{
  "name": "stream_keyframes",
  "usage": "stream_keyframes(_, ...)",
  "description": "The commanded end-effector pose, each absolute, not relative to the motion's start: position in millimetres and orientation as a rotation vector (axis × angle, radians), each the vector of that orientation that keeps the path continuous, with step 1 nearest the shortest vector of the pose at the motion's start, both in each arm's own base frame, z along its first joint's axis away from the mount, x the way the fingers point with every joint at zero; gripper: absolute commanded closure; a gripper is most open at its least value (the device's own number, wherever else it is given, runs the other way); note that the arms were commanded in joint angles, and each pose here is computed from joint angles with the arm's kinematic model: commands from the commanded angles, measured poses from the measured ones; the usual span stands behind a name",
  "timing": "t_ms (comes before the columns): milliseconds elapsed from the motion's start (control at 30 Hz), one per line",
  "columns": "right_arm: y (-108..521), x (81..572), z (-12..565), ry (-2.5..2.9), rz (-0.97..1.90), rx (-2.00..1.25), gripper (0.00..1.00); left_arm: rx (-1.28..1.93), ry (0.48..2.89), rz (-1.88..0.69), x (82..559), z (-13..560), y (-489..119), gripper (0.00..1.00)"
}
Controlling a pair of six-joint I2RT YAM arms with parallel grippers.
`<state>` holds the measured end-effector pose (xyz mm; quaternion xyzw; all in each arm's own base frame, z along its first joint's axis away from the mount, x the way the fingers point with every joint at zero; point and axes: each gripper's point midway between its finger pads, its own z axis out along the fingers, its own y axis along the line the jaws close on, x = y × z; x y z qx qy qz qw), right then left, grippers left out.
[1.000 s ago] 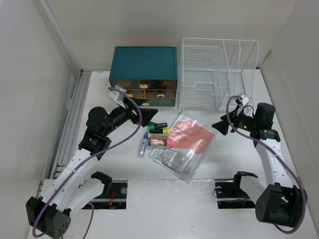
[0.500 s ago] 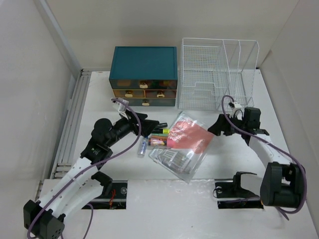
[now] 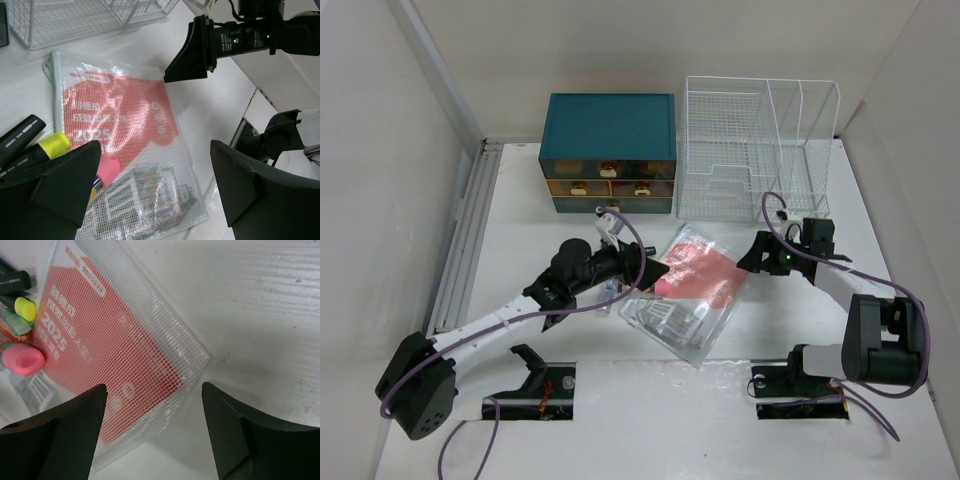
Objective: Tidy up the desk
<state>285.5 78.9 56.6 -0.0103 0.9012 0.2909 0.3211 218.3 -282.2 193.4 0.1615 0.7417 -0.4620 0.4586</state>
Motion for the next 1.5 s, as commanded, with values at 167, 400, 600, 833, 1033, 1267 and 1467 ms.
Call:
stream_keyframes(167,82,289,45,2.390,0.818,0.037,0.18,0.481,1.665,-1.170,213,203,-307,0.10)
stream_keyframes(400,82,288,35,2.429,0.838,0.080,0.18,0.631,1.579,-1.288,193,189,-347,0.08)
stream_keyframes(600,90,284,31,2.435,0.908,0.080,0.22,0.721,1.627,-1.324,181,159,-381,0.11)
stream_keyframes(833,119,272,33,2.435,1.018,-0.037,0.31,0.714,1.628,-1.317,183,149,-391,0.12)
stream_keyframes(1033,125,270,34,2.434,1.051,-0.053,0.33,0.691,1.690,-1.286,190,127,-393,0.12)
stream_keyframes(1267,121,275,40,2.411,0.999,-0.058,0.33,0.601,1.809,-1.146,211,93,-386,0.13)
stream_keyframes(1467,119,276,38,2.416,0.976,-0.049,0.33,0.578,1.856,-1.094,216,74,-380,0.14)
